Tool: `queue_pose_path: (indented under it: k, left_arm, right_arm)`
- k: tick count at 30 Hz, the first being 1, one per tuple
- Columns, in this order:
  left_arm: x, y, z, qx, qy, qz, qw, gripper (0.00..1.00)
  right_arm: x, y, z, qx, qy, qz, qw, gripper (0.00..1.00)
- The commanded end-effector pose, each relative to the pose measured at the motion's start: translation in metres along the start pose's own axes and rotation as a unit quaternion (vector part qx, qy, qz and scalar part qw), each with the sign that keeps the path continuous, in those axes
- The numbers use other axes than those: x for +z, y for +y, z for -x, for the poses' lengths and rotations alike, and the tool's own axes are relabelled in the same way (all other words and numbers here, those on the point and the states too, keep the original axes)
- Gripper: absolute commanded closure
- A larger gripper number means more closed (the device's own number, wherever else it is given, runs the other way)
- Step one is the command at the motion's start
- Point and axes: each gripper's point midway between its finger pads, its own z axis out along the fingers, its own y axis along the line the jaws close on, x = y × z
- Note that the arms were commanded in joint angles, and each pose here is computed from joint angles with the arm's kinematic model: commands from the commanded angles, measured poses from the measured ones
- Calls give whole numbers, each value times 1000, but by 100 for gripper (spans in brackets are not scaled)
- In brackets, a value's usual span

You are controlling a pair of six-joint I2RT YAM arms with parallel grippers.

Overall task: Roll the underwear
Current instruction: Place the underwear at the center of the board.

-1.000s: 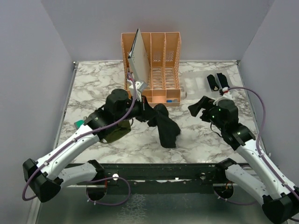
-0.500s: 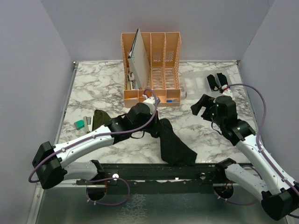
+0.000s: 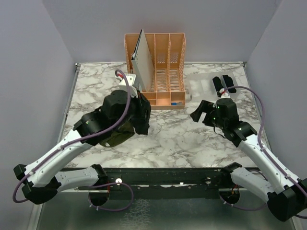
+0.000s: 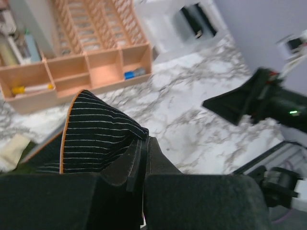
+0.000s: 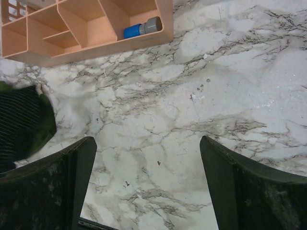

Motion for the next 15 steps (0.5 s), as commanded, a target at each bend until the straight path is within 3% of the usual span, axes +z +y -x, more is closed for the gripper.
queue_pose_path:
  k: [1, 4, 12, 13, 14, 15]
  left_arm:
    - [-8, -43, 14, 37, 38, -89, 995, 100]
    - [18, -67, -20, 34, 111, -123, 986, 100]
    - [87, -114, -160, 73, 257, -146, 953, 100]
    - [91, -120, -177, 78, 273, -152, 947, 84]
    - [93, -126, -191, 85, 288, -156, 941, 58]
    - [96, -129, -198, 87, 295, -154, 939, 40]
  right_arm:
    - [2, 4, 0, -9, -1, 14, 1000, 6]
    - [2, -7, 4, 2, -11, -23, 1000, 4]
    - [6, -67, 5, 30, -10, -155, 987, 0]
    - [7, -75, 5, 39, -8, -162, 986, 0]
    - [7, -83, 6, 49, -9, -170, 984, 0]
    - [6, -89, 7, 59, -9, -175, 983, 0]
